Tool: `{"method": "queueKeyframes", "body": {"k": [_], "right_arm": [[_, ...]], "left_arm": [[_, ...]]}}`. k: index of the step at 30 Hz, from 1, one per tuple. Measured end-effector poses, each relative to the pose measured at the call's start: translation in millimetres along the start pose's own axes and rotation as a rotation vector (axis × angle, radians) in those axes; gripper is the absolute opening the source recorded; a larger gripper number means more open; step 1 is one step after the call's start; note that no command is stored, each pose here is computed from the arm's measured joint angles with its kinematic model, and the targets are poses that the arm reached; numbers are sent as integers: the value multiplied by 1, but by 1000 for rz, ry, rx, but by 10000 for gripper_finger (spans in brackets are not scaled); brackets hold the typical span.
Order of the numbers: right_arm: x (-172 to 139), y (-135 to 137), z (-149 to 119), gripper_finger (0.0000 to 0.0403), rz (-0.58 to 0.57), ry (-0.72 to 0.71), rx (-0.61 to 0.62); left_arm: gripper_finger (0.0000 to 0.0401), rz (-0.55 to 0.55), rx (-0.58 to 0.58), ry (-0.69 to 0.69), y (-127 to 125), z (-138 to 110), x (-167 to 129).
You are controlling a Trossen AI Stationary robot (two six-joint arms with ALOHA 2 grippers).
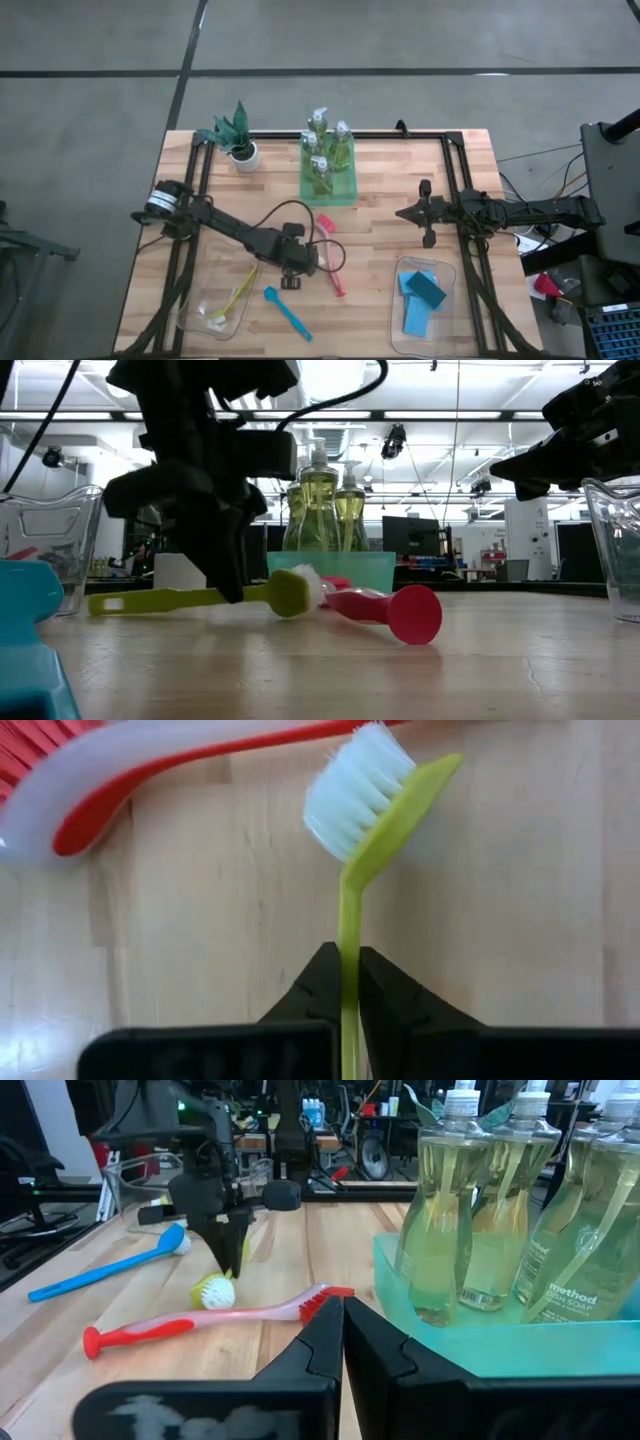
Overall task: Pick & Place Kitchen Sink Supplies
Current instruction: Put the green toilet brush into the left transparent bin
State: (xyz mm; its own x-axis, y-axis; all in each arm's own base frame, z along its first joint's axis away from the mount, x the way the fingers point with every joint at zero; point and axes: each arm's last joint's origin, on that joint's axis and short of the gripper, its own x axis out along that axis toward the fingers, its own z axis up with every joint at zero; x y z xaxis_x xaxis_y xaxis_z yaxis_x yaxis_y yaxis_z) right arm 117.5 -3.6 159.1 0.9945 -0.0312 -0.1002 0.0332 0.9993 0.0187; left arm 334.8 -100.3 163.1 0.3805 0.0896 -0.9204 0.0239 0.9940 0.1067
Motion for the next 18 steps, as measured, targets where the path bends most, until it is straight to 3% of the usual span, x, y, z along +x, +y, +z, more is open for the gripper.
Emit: {"method": "queueKeyframes", "body": {"k": [8,18], "right_arm": [[0,0,0,8,0,0,0],[0,0,0,8,0,0,0]], "left_arm": [[11,11,16,12,3,7,-9],[10,107,3,-58,17,34,-91]]}}
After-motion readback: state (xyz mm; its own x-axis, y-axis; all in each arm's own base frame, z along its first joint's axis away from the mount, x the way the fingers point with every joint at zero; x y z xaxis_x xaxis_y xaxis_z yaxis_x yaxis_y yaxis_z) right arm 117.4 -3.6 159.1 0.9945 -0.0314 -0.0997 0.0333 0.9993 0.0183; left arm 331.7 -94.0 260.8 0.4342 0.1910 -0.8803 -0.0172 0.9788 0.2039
